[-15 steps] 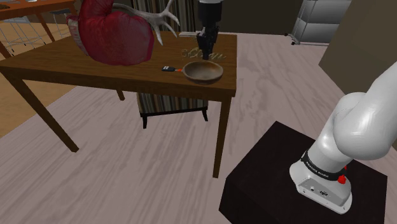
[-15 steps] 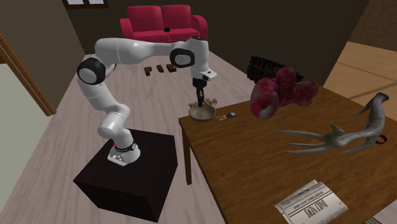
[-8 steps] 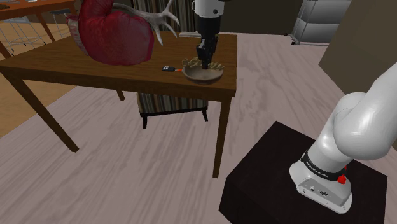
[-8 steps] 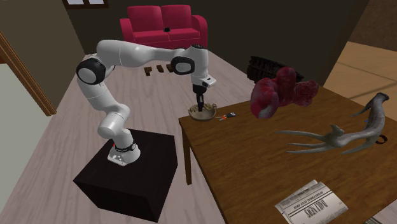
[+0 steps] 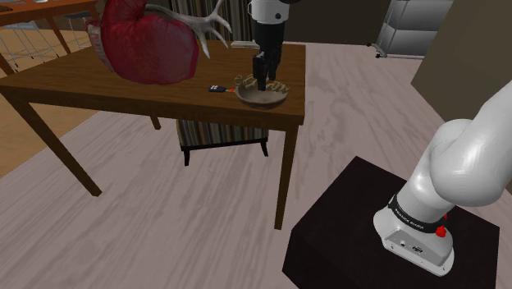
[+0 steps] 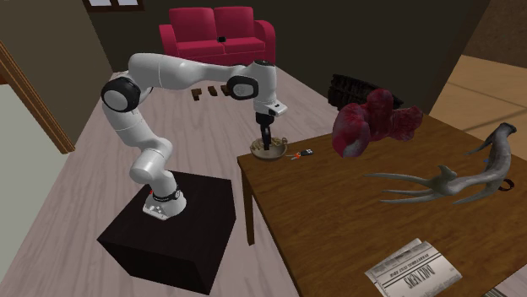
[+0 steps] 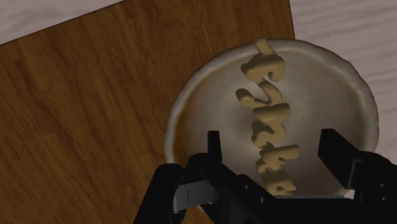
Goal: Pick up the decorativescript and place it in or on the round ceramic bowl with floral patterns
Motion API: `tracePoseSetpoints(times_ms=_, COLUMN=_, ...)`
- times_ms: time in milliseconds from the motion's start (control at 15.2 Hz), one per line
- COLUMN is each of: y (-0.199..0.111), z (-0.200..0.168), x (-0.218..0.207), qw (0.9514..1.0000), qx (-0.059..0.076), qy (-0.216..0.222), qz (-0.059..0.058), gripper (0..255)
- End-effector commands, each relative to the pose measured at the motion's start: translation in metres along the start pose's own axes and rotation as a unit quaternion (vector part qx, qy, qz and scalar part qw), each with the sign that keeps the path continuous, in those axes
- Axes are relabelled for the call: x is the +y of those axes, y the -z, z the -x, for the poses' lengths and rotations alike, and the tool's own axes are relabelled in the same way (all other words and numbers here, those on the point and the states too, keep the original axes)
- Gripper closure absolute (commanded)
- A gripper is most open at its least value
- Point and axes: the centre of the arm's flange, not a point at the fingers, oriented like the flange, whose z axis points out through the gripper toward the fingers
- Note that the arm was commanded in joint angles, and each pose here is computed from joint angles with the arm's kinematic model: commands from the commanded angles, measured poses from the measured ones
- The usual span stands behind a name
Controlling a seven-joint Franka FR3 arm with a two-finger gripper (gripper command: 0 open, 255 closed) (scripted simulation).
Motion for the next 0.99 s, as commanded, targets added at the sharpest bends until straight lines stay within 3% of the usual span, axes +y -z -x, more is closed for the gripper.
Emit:
tracePoseSetpoints(times_ms=0, y=0.0, z=0.0, x=0.0, qw=1.0, qx=0.0, qy=0.0, qz=0.0, gripper=0)
tracePoseSetpoints(times_ms=198, y=0.0, z=0.0, x=0.0, qw=1.0, qx=0.0, qy=0.0, qz=0.0, gripper=0)
tracePoseSetpoints(times_ms=462, y=0.05, z=0.0, x=0.0, qw=1.0, qx=0.0, qy=0.0, qz=0.0, gripper=0)
tracePoseSetpoints(times_ms=924, y=0.05, z=0.0, x=0.0, qw=1.0, qx=0.0, qy=0.0, qz=0.0, gripper=0)
